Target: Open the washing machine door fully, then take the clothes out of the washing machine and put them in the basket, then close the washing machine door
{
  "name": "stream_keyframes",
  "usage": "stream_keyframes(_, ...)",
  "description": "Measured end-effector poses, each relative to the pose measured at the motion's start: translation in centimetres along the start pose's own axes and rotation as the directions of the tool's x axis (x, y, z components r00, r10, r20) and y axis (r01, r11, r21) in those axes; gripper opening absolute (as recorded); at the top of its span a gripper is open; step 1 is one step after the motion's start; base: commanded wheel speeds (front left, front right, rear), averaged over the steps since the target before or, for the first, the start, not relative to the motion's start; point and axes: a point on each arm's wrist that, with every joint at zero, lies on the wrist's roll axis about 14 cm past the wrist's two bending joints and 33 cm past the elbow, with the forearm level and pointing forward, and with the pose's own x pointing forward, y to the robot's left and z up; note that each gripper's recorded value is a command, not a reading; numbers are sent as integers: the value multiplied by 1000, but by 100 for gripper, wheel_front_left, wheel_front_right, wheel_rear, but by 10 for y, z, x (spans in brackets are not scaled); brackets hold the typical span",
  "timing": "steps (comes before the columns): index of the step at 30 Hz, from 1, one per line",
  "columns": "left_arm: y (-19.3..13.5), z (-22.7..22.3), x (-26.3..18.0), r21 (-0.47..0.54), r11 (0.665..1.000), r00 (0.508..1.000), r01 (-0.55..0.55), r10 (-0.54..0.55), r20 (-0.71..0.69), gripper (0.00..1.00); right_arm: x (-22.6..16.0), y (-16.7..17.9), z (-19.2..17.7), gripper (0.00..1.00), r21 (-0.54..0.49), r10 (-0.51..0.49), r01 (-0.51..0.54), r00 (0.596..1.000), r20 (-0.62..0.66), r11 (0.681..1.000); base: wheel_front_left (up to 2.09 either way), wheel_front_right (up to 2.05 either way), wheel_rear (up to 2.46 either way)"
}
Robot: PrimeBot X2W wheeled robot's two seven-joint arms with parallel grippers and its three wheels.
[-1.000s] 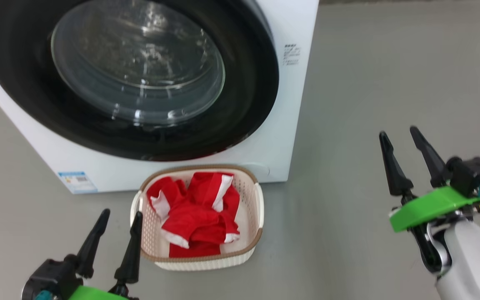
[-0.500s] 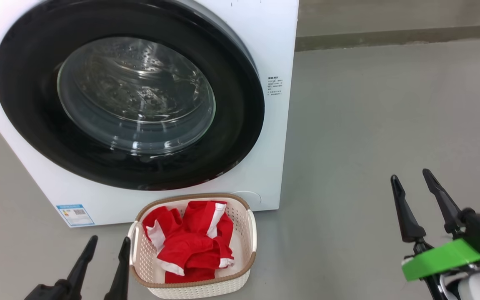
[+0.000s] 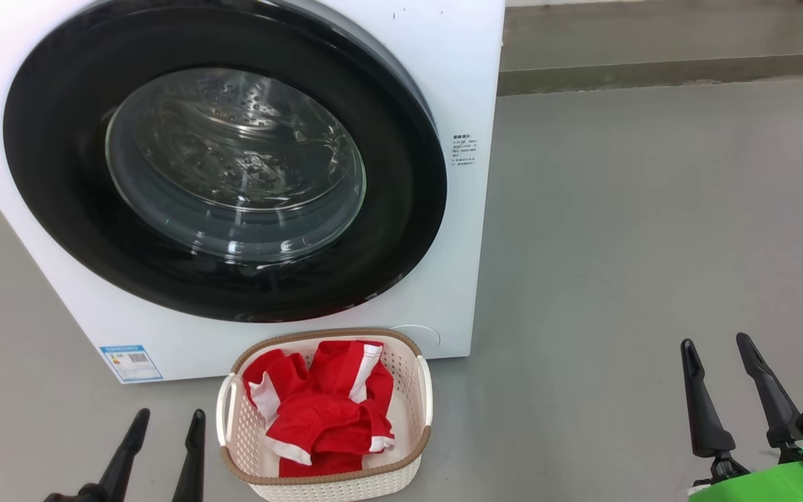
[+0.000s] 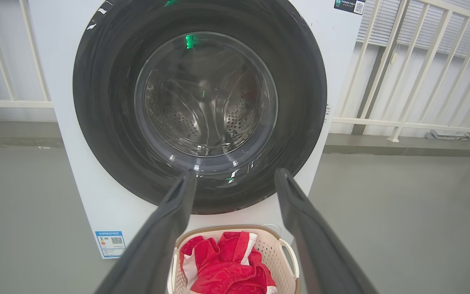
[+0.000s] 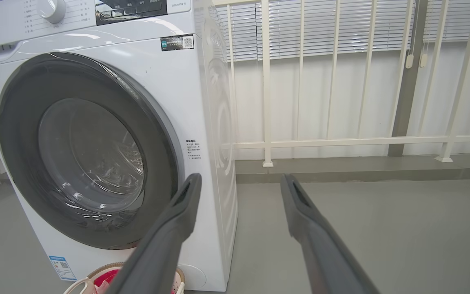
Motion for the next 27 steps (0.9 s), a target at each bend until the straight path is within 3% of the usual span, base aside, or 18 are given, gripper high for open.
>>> stream_keyframes(19,1,1,0,-3,1000,1000,-5,5,3,100,-6,2,-7,100,8,-1,1,1000,-23,1000,0,0,0)
stream_keyframes(20,1,1,0,-3,1000,1000,-7,7,3,0,-6,2,-7,0,8,-1,2,1000,-23,1000,0,0,0)
stream_keyframes(27,-2,-37,-15,-48,998,993,-37,31,-114,0,-22,1,-43,0,39,-27,33,990,-137,999,0,0,0)
